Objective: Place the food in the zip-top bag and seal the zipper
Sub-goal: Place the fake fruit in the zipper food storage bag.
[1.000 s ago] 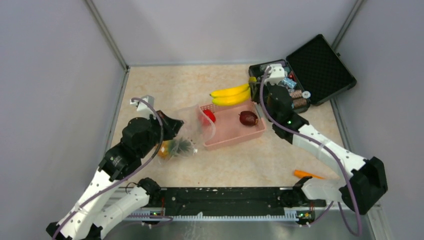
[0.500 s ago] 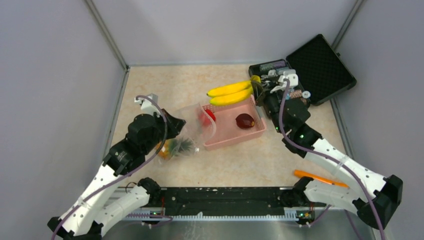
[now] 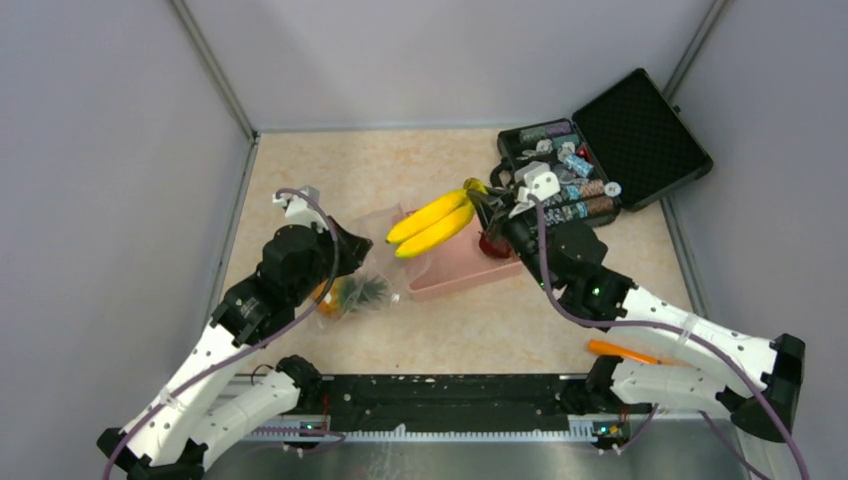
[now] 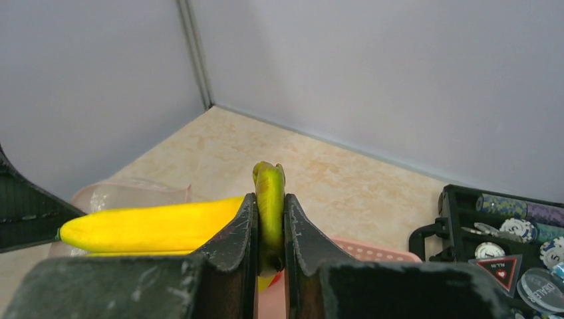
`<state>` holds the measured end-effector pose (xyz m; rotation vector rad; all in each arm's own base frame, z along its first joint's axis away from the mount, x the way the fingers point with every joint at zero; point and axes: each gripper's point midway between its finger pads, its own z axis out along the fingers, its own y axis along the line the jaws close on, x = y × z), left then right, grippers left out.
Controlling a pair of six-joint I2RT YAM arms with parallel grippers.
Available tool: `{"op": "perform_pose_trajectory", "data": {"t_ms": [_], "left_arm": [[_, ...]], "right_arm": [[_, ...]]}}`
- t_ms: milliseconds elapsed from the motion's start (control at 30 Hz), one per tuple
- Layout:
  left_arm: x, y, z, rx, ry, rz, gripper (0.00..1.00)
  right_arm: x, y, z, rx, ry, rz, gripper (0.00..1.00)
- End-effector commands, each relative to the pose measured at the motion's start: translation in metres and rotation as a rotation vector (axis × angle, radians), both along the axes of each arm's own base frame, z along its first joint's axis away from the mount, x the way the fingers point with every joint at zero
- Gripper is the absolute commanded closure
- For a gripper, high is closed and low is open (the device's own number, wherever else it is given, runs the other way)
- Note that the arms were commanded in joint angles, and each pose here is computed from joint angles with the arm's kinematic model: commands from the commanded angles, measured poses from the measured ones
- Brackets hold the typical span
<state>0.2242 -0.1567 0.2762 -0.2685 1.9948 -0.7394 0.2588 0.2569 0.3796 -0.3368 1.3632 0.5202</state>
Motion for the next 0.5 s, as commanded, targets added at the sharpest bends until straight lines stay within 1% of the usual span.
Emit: {"op": "perform_pose_trajectory", "data": {"t_ms": [0, 200, 467], "left_arm": [[0.005, -0.003, 0.017, -0.041, -0.047, 0.006, 1.00], [0.001, -0.006, 0.022, -0.038, -0.037, -0.023, 1.00], [-0.001, -0.011, 0.023, -0.033, -0.037, -0.055, 1.00]], "right_arm": [[-0.006, 0.010, 0.005, -0.074, -0.067, -0.046, 1.00], [-0.003, 0.010, -0.007, -0.198, -0.108, -0.227, 1.00], [-0.012, 0.031, -0.006, -0.276, -0.151, -0.281, 1.00]]}}
